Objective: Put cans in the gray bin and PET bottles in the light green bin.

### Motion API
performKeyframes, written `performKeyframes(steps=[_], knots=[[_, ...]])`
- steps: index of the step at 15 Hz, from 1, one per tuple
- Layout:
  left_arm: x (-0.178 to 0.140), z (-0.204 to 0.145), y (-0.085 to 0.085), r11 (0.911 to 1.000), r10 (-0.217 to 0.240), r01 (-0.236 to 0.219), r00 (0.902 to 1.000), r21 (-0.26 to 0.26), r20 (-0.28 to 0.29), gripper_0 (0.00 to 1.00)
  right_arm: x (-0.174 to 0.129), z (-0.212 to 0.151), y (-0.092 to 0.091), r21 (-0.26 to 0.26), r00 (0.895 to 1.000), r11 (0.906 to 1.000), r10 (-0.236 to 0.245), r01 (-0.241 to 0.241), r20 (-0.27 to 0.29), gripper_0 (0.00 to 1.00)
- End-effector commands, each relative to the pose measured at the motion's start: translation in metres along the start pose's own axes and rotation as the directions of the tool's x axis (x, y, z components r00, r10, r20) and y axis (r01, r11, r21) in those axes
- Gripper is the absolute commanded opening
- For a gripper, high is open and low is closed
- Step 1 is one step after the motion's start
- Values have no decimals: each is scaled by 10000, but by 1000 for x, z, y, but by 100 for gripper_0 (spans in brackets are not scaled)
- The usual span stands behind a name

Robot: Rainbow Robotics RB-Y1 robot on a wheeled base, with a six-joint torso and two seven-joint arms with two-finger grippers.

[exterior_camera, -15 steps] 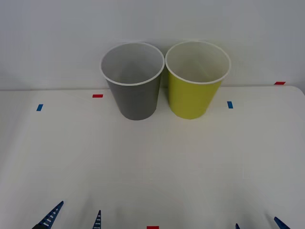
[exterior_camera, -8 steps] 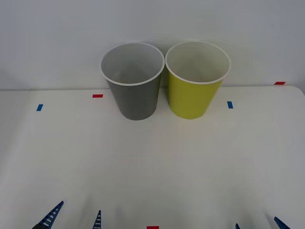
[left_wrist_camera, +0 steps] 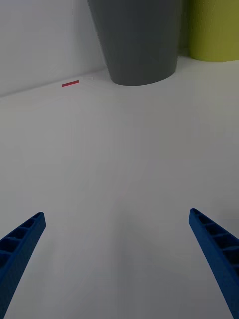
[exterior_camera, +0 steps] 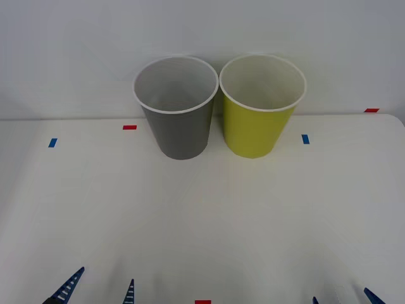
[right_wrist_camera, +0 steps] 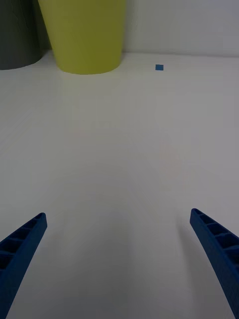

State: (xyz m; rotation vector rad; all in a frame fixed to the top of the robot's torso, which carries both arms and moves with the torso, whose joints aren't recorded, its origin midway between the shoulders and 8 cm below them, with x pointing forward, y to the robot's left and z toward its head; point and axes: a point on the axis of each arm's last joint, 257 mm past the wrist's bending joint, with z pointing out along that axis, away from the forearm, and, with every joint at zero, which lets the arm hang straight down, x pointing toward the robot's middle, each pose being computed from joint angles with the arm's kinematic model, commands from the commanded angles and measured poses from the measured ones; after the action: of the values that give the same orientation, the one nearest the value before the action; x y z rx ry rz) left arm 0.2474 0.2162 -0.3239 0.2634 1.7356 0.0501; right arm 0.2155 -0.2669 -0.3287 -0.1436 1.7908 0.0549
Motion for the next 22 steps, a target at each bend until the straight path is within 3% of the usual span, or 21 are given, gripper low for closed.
performKeyframes(steps=[1,22], knots=[[0,0,0,10000,0,0,10000,0,0,100,0,0,0,0,10000,10000,0,0,0,100],[0,0,0,10000,0,0,10000,0,0,100,0,0,0,0,10000,10000,0,0,0,100]])
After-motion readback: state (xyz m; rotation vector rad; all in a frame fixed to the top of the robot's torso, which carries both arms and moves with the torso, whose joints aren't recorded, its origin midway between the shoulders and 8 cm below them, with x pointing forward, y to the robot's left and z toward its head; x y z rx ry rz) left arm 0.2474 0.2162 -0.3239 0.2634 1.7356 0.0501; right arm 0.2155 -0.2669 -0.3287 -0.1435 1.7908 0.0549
